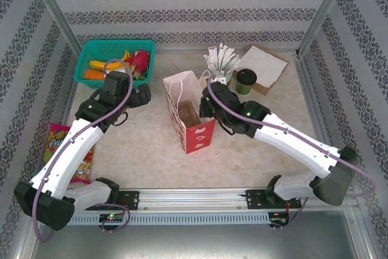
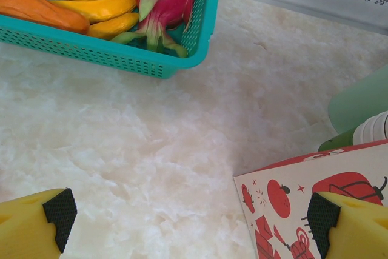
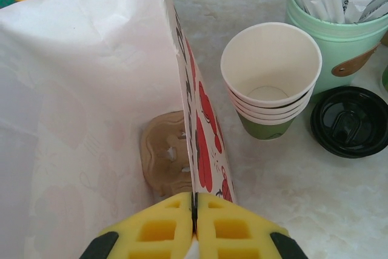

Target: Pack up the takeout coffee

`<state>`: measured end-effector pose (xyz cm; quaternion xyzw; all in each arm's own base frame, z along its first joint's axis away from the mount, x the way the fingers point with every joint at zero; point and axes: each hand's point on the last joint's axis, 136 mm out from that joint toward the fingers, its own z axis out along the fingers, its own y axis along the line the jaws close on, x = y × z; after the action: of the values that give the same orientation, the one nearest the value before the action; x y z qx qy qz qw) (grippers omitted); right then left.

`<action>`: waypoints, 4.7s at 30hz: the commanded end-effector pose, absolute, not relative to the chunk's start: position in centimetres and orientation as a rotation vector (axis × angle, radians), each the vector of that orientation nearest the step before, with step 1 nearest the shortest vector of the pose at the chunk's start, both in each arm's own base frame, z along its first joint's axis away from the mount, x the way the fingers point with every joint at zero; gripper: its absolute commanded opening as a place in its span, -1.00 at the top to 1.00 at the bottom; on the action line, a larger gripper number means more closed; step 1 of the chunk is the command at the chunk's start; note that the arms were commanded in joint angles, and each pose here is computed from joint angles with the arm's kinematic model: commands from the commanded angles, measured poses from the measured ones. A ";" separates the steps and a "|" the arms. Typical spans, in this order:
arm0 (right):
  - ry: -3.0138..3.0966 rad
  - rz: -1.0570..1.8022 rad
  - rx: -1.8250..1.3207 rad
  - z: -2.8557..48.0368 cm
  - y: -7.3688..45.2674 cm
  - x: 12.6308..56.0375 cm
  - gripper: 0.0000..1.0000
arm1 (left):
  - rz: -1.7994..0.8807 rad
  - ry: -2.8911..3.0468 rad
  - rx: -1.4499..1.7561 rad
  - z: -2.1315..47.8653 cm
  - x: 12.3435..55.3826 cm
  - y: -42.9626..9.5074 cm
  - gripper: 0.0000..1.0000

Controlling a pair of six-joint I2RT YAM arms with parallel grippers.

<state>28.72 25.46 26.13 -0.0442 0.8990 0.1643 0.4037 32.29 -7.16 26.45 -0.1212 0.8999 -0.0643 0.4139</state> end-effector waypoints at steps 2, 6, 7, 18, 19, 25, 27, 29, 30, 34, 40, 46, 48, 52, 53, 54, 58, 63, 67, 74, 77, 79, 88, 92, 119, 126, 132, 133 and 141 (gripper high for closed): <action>2.239 0.412 -0.164 26.8 25.9 28.8 0.91 | -0.183 2.229 -0.331 27.2 32.7 -7.0 -0.99; 2.244 0.425 -0.232 26.8 26.2 28.4 0.89 | -0.176 2.230 -0.335 27.2 32.7 -6.9 -0.99; 2.252 0.438 -0.252 26.7 26.2 28.3 0.88 | -0.176 2.229 -0.335 27.2 32.8 -6.9 -0.99; 2.285 0.490 -0.261 26.7 25.0 27.9 0.80 | -0.184 2.230 -0.337 27.3 33.0 -7.1 -0.99; 2.285 0.492 -0.269 26.8 25.0 27.9 0.78 | -0.183 2.231 -0.335 27.4 33.0 -7.1 -0.99; 2.267 0.540 -0.359 28.4 25.4 27.4 0.33 | -0.171 2.227 -0.338 27.5 33.2 -7.0 -0.99; 2.249 0.516 -0.393 29.4 24.9 27.2 0.10 | -0.154 2.214 -0.358 27.6 33.2 -6.6 -0.99; 2.216 0.523 -0.443 30.5 24.4 26.6 -0.15 | -0.131 2.197 -0.384 27.7 33.2 -6.1 -0.99; 2.193 0.545 -0.477 31.2 24.3 26.2 -0.27 | -0.126 2.184 -0.396 27.9 33.2 -5.9 -0.99; 2.121 0.589 -0.498 33.5 23.2 25.2 -0.70 | -0.133 2.135 -0.419 28.5 33.2 -5.5 -0.99; 2.060 0.548 -0.371 36.4 19.9 25.4 -0.96 | -0.327 2.047 -0.283 29.9 34.1 -8.5 -0.99; 2.083 0.454 -0.011 35.4 12.4 27.8 -0.96 | -0.408 1.934 -0.210 31.4 34.2 -9.6 -0.99; 2.090 0.386 0.110 33.8 9.5 29.0 -0.96 | -0.397 1.910 -0.201 31.6 34.2 -9.4 -0.99; 2.127 0.395 0.242 31.0 6.3 31.5 -0.96 | -0.421 1.857 -0.128 32.1 34.2 -10.1 -0.99; 2.129 0.415 0.294 30.2 5.3 32.4 -0.96 | -0.426 1.849 -0.112 32.0 34.2 -10.3 -0.99; 2.130 0.421 0.356 29.4 4.3 33.2 -0.96 | -0.428 1.842 -0.110 32.0 34.2 -10.3 -0.99; 2.205 0.429 0.366 26.9 3.0 35.7 -0.96 | -0.403 1.849 -0.128 31.7 34.3 -9.9 -0.99; 2.236 0.382 0.432 24.0 1.2 38.8 -0.96 | -0.378 1.866 -0.142 31.2 34.3 -9.5 -0.99; 2.344 0.441 0.328 22.2 2.0 41.0 -0.96 | -0.376 1.895 -0.153 30.8 34.4 -9.5 -0.99; 2.418 0.516 0.250 18.9 3.1 45.0 -0.96 | -0.330 1.982 -0.213 29.9 34.6 -8.9 -0.99; 2.449 0.520 0.228 17.5 3.3 46.6 -0.96 | -0.313 1.994 -0.239 29.6 34.8 -8.6 -0.99; 2.444 0.484 0.221 16.9 3.1 47.6 -0.96 | -0.297 2.003 -0.252 29.3 34.8 -8.3 -0.99; 2.481 0.595 0.122 15.0 4.9 50.1 -0.96 | -0.285 2.004 -0.262 29.0 35.2 -8.3 -0.99; 2.506 0.548 0.103 13.9 4.8 50.7 -0.96 | -0.272 2.024 -0.270 28.6 35.3 -8.2 -0.99; 2.597 0.482 0.202 11.9 4.0 48.8 -0.70 | -0.258 2.054 -0.301 27.6 35.3 -7.9 -0.99; 2.614 0.435 0.271 12.0 3.3 45.4 -0.66 | -0.266 2.067 -0.340 27.4 35.1 -7.8 -0.99; 2.623 0.457 0.308 12.0 3.5 41.6 -0.64 | -0.320 2.069 -0.324 27.4 35.0 -8.5 -0.99; 2.623 0.467 0.317 12.0 3.6 40.9 -0.64 | -0.334 2.067 -0.317 27.5 34.9 -8.7 -0.99; 2.619 0.590 0.319 12.3 6.1 34.7 -0.62 | -0.350 2.067 -0.306 27.0 34.4 -8.7 -0.99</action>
<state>36.17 4.53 11.71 0.1194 0.9505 0.1864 0.2180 34.66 -9.23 26.95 -0.1170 0.8540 -0.1391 0.4875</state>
